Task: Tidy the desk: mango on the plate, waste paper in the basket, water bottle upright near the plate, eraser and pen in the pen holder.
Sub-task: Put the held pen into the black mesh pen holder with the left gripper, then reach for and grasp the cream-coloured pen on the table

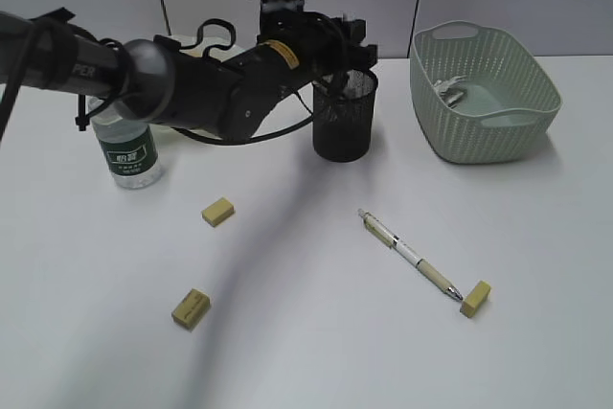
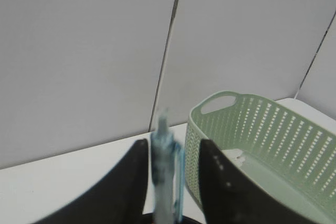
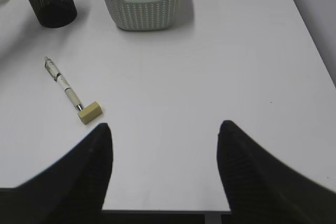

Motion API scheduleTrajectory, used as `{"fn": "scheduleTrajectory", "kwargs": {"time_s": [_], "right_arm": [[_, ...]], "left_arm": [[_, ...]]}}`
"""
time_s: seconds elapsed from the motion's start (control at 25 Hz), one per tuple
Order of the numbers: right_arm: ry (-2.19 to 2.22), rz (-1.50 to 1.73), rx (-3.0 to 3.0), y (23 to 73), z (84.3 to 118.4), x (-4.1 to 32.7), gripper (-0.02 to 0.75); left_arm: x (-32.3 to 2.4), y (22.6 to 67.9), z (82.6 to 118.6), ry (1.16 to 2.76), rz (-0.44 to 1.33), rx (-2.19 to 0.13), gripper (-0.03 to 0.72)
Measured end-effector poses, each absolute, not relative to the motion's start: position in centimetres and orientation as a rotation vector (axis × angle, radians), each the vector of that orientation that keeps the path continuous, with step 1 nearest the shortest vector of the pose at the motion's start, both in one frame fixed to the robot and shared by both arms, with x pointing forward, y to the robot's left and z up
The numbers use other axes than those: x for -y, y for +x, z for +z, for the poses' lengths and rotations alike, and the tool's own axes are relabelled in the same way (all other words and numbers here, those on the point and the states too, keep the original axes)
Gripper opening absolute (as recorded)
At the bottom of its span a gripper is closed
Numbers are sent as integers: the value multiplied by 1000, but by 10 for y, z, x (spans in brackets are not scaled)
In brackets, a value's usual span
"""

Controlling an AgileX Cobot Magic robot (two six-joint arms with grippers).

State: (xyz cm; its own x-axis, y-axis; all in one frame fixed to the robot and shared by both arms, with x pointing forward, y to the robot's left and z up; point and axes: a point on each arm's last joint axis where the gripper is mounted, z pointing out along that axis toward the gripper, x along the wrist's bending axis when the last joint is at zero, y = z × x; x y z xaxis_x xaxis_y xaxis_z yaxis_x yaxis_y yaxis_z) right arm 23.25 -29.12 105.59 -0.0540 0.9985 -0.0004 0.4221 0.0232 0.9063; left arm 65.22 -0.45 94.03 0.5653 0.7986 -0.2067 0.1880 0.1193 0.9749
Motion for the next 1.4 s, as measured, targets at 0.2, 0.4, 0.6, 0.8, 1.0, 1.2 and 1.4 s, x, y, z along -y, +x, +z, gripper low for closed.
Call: {"fn": "scheduleTrajectory", "kwargs": {"time_s": [0.2,0.4,0.6,0.8,1.0,1.2,1.4], "right_arm": [[1488,1001,-1571,233,1056,291,497],[1488,1001,-1571,233,1056,291,497],[1488,1001,-1571,233,1056,291,497],[1488,1001,-1571,233,1056,291,498],[1488,1001,-1571,233,1056,291,498],[1488,1001,-1571,233,1056,291,497],[1488,1001,-1571,233,1056,291,497]], "left_arm": [[10,648,940,1434,543,-883,447],[10,647,944,1461,538,-885,507],[7,639,979,1551,549,-864,511],[-8,623,1031,1678,569,-894,508],[-33,597,1075,1825,557,-1012,508],[-58,567,1114,1898,509,-1120,508],[-83,543,1153,1930,467,-1208,507]]}}
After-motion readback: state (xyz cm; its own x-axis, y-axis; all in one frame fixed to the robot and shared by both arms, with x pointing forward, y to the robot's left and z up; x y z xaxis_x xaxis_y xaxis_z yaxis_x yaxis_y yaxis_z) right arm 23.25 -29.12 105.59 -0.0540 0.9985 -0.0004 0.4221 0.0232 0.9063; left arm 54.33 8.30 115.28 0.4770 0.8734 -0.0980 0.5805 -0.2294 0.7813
